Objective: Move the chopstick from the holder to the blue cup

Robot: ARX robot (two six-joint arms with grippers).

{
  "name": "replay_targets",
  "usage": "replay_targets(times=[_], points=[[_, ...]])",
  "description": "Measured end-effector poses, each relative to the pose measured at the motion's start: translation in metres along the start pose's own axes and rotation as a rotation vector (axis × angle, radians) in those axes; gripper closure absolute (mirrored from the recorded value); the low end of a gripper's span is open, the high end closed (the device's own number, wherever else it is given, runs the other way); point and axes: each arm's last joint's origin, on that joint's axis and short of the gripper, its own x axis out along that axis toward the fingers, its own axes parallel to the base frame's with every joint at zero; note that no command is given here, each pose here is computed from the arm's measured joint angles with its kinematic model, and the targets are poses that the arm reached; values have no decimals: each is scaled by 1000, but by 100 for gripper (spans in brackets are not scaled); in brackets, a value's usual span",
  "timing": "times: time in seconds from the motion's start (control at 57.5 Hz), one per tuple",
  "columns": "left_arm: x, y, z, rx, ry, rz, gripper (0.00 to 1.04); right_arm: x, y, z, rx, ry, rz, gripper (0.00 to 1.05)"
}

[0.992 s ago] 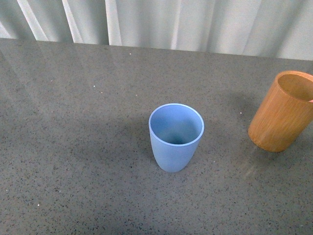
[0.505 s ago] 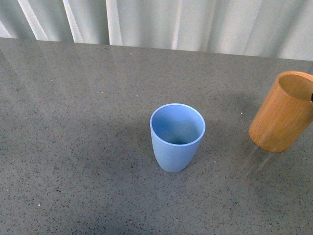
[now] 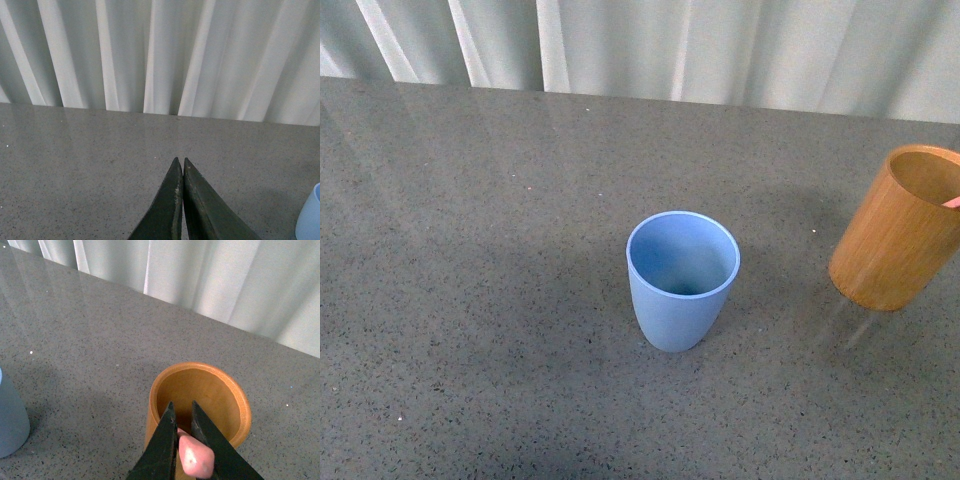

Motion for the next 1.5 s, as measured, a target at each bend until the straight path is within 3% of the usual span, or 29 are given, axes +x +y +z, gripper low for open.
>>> replay_targets(times=[0.174, 0.313, 0.609, 0.748, 0.853, 0.975, 1.497], points=[[0, 0, 0, 0, 3, 0, 101, -5, -5, 7, 34, 3, 13, 102], [0, 0, 0, 0, 3, 0, 101, -12, -13, 26, 67, -15, 23, 102], [0, 0, 0, 0, 3, 0, 101, -60, -12, 107, 57, -88, 84, 102], [0, 0, 0, 0, 3, 0, 101, -84, 17, 142, 64, -90, 171, 102], [0, 0, 0, 0, 3, 0, 101, -81, 43, 141, 98, -61, 280, 102], [0, 0, 0, 0, 3, 0, 101, -68, 59, 131, 114, -25, 325, 102], [0, 0, 0, 0, 4, 0, 101, -25, 86, 107, 159, 102, 415, 102]])
